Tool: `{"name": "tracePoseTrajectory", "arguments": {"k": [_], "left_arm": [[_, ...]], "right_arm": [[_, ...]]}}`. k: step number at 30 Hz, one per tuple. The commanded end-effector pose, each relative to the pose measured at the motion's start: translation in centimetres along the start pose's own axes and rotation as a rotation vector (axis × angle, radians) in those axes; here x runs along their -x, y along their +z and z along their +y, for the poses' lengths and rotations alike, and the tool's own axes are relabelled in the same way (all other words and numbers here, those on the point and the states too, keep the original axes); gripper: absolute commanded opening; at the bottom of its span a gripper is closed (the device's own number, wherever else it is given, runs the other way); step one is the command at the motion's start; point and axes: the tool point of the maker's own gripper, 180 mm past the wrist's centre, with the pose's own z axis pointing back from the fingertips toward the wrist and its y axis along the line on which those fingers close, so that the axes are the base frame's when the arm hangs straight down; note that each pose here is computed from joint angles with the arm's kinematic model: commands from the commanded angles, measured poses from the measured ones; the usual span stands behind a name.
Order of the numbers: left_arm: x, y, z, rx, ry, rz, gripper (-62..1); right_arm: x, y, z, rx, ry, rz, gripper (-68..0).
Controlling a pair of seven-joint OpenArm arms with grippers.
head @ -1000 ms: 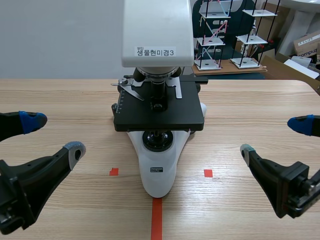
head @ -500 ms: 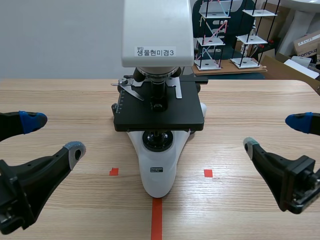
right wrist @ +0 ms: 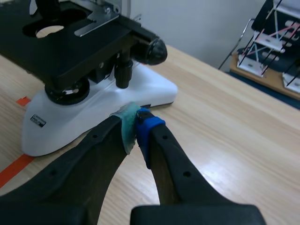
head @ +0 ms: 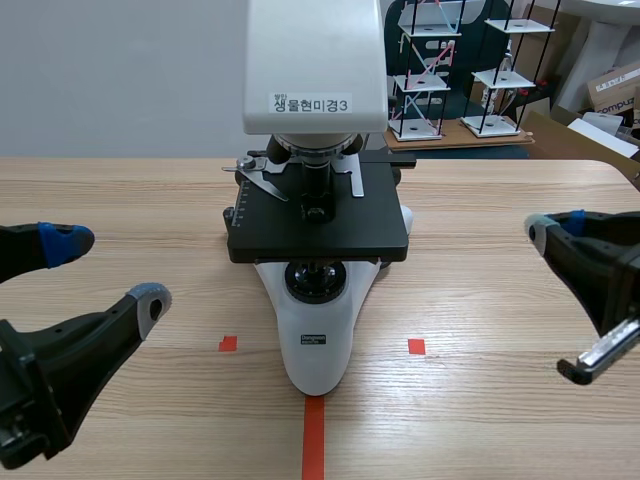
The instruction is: Point at the revolving nosepiece
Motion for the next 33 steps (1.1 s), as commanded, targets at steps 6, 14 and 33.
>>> {"name": "tracePoseTrajectory", "arguments": {"k": [6, 14, 33], "left_arm": [[-0.4, 0.0, 0.1, -0.002, 0.002, -0.017, -8.2], [-0.4, 0.0, 0.1, -0.002, 0.002, -0.017, -8.2], [-0.4, 0.0, 0.1, -0.002, 0.002, -0.017, -8.2]], "right_arm": [[-3.0, -1.3, -1.1, 0.009, 0.090, -0.104, -67.4], [-4.5, -3.3, -1.8, 0.001, 0.121, -0.194, -67.4], [-5.0, -7.6, 0.1, -0.218, 0.181, -0.303, -67.4]]}}
